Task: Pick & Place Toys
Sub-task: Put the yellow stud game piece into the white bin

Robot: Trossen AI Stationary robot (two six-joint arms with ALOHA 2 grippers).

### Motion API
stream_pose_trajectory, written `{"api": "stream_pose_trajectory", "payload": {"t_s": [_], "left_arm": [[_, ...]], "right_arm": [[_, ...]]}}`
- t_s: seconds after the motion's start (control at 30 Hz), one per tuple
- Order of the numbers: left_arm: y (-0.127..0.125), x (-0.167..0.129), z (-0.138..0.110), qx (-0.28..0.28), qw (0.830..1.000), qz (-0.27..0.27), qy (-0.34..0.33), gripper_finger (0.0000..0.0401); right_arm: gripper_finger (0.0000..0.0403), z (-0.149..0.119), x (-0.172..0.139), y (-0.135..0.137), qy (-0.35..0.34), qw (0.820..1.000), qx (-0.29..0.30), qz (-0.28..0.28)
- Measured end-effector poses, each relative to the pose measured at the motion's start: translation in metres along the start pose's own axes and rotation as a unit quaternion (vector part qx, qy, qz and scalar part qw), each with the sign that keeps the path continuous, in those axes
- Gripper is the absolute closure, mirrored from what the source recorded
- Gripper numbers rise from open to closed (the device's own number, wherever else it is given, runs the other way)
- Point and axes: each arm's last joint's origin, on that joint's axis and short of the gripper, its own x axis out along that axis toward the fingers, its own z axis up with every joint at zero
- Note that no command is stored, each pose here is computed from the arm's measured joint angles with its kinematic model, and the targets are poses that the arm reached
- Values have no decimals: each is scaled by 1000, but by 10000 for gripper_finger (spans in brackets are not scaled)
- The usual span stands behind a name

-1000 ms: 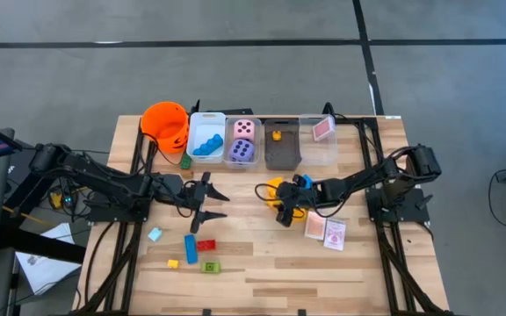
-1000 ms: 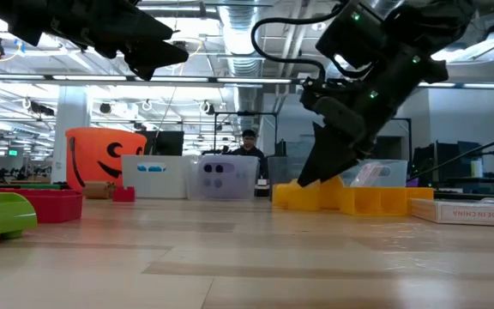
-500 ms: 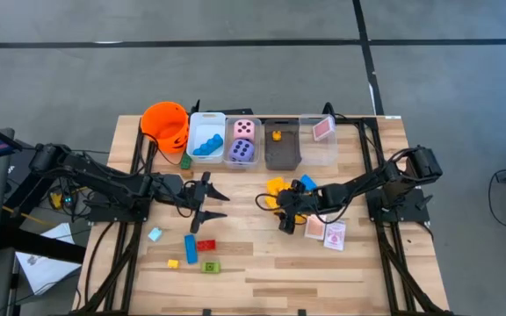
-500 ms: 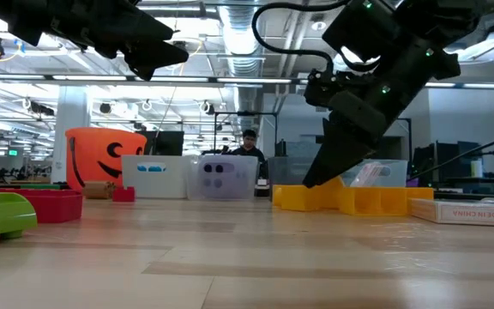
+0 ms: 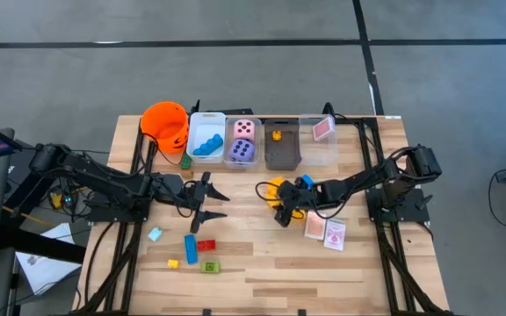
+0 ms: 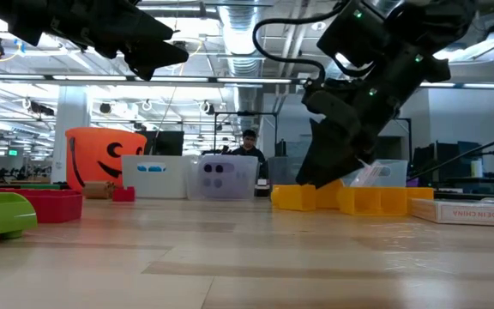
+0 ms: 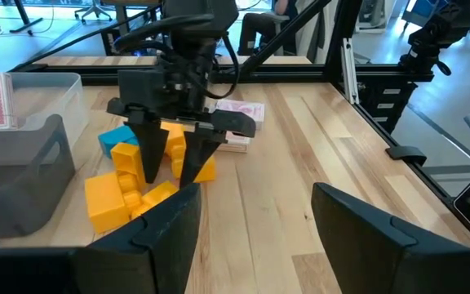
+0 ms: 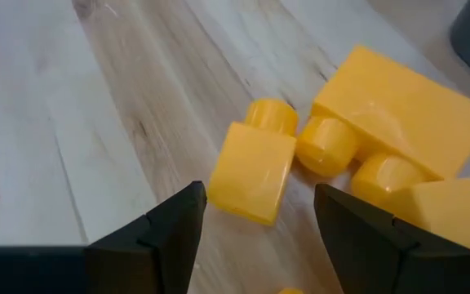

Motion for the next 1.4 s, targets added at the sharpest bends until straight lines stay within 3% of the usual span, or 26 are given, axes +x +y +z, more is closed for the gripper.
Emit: {"api": "stream_pose_trajectory", "payload": {"t_s": [0.43, 0.83, 1.07, 1.4], "left_arm": [[0, 0, 0, 0, 1000, -1, 0, 174], [0, 0, 0, 0, 1000, -2, 0, 174], [0, 0, 0, 0, 1000, -1, 0, 174], [0, 0, -1, 0, 1000, 1, 7, 174]], "right_arm": [[175, -4, -3, 8, -14, 1000, 27, -6], [175, -10, -8, 17, -56, 997, 11, -42], [175, -11, 8, 41, -139, 990, -32, -18], [175, -10, 37, 59, -108, 982, -101, -119]]}}
